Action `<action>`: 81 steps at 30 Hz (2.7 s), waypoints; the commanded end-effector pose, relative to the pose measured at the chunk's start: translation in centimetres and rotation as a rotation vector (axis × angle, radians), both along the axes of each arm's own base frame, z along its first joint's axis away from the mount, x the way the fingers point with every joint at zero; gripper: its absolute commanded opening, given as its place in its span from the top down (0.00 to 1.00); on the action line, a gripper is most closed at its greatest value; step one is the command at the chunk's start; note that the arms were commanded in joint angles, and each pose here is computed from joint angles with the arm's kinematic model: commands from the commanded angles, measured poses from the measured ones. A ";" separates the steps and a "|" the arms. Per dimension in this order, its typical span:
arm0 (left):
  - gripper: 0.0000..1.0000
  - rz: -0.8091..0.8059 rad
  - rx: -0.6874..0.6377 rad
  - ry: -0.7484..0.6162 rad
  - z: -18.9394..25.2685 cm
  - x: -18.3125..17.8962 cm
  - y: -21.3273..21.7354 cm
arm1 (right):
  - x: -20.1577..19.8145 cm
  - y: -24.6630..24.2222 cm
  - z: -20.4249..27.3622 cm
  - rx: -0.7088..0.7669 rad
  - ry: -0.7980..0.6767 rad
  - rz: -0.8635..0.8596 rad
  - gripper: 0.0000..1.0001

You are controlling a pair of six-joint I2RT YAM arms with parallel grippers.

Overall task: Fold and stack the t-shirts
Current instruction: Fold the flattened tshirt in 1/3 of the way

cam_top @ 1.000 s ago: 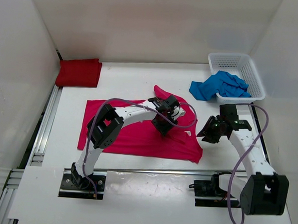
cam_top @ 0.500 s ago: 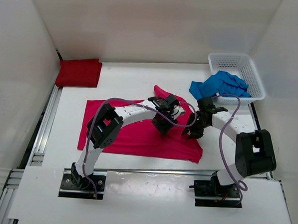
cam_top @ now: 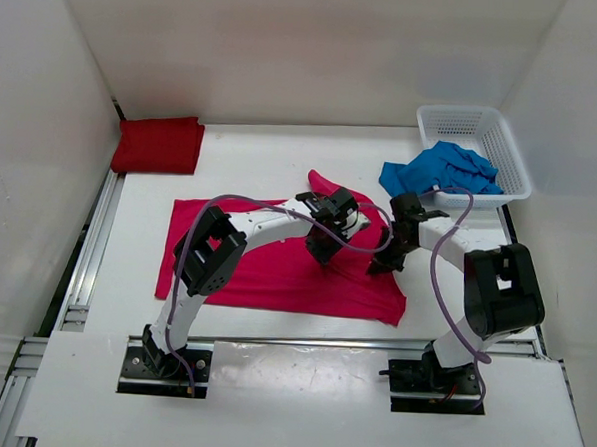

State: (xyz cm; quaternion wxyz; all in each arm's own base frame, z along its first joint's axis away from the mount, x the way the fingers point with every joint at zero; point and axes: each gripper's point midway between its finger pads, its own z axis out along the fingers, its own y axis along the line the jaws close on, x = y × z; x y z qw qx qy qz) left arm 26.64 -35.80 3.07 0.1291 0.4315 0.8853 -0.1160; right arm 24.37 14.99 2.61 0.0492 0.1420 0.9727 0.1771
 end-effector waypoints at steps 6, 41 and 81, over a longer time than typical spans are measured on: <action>0.89 0.005 -0.045 -0.005 1.3 0.9 -0.7 | 5.4 1.6 5.5 0.037 -0.167 -0.001 1.00; 0.32 0.135 0.133 -0.214 1.4 6.2 3.0 | 10.3 1.5 3.6 0.224 -0.011 -0.151 0.76; 0.41 -0.066 -0.093 -0.125 2.1 2.5 -8.8 | -6.2 -4.1 -0.3 0.066 0.027 -0.222 0.97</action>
